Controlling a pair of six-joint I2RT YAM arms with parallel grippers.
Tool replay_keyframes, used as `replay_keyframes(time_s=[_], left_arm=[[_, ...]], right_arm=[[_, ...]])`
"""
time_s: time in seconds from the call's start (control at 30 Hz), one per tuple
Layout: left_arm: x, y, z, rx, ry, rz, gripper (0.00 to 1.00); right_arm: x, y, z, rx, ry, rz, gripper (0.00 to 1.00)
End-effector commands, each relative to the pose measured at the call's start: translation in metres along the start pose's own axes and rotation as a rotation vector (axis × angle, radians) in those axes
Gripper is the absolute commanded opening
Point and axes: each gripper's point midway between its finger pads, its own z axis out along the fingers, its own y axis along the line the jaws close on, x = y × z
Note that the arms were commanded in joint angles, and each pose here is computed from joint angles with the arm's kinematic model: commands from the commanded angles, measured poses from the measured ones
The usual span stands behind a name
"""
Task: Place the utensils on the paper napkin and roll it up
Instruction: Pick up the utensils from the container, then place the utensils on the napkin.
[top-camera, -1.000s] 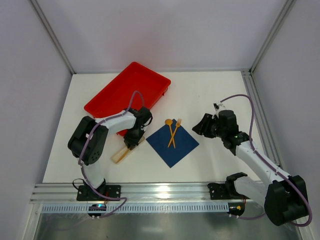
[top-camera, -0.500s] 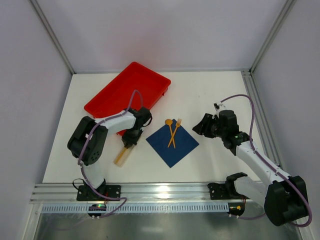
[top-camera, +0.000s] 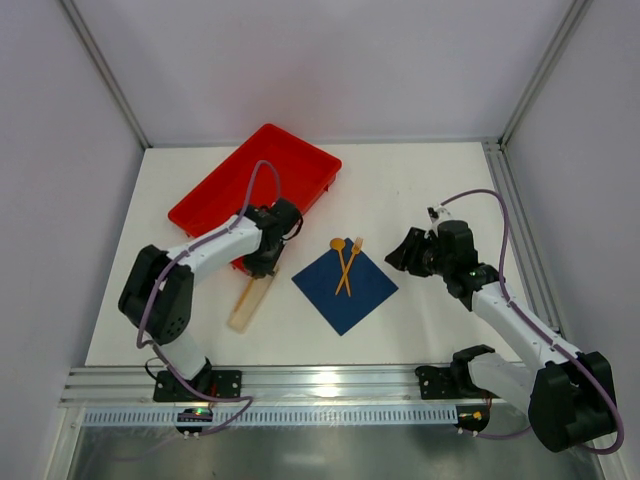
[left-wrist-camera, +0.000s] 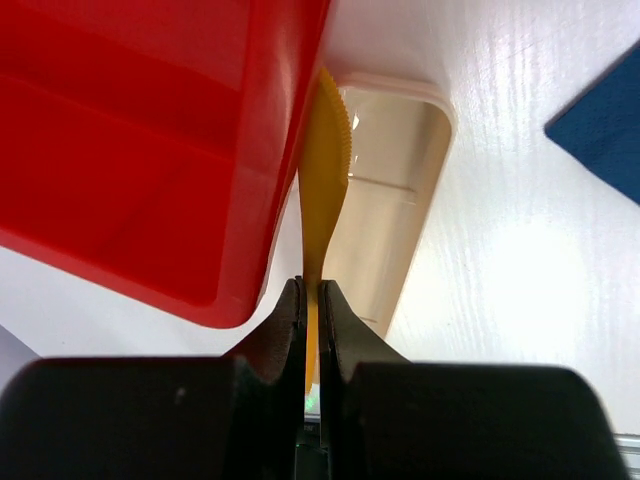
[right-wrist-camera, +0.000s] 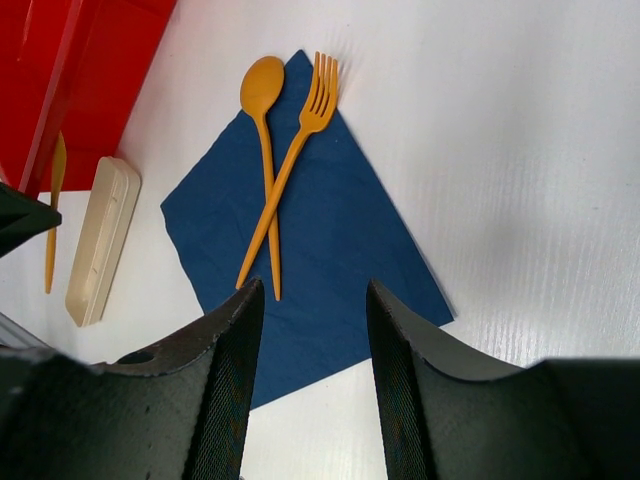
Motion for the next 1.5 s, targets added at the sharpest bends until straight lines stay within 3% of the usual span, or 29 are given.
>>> replay_keyframes(time_s=[0.0,0.17,0.37,0.6,0.9,1.47], left_arm=[[-0.023,0.007,-0.038,0.021,-0.119,-0.097,0.00],[-0.059,-0.021,-0.077,0.212,-0.227,-0.269,0.00],[-0.114,-0.076,-0.115,0.539,-0.342,-0.346,0.00],[-0.152,-0.123,-0.092,0.725,-0.310,-0.487,0.00],[-0.166,-0.159,-0.039,0.701,-0.289,-0.541,0.00],[-0.159,-0.171,-0.003,0.652,-0.271,-0.563,0.00]], right_arm=[[-0.013,0.008,-0.006,-0.012,-0.032,-0.010,0.48],[-0.015,0.005,-0.009,0.013,-0.035,-0.013,0.50],[-0.016,0.002,-0.010,0.042,-0.032,-0.001,0.51],[-0.016,-0.003,-0.002,0.063,-0.024,0.019,0.51],[-0.014,-0.008,0.006,0.084,0.003,0.020,0.55],[-0.016,-0.010,0.005,0.098,-0.001,0.010,0.56]])
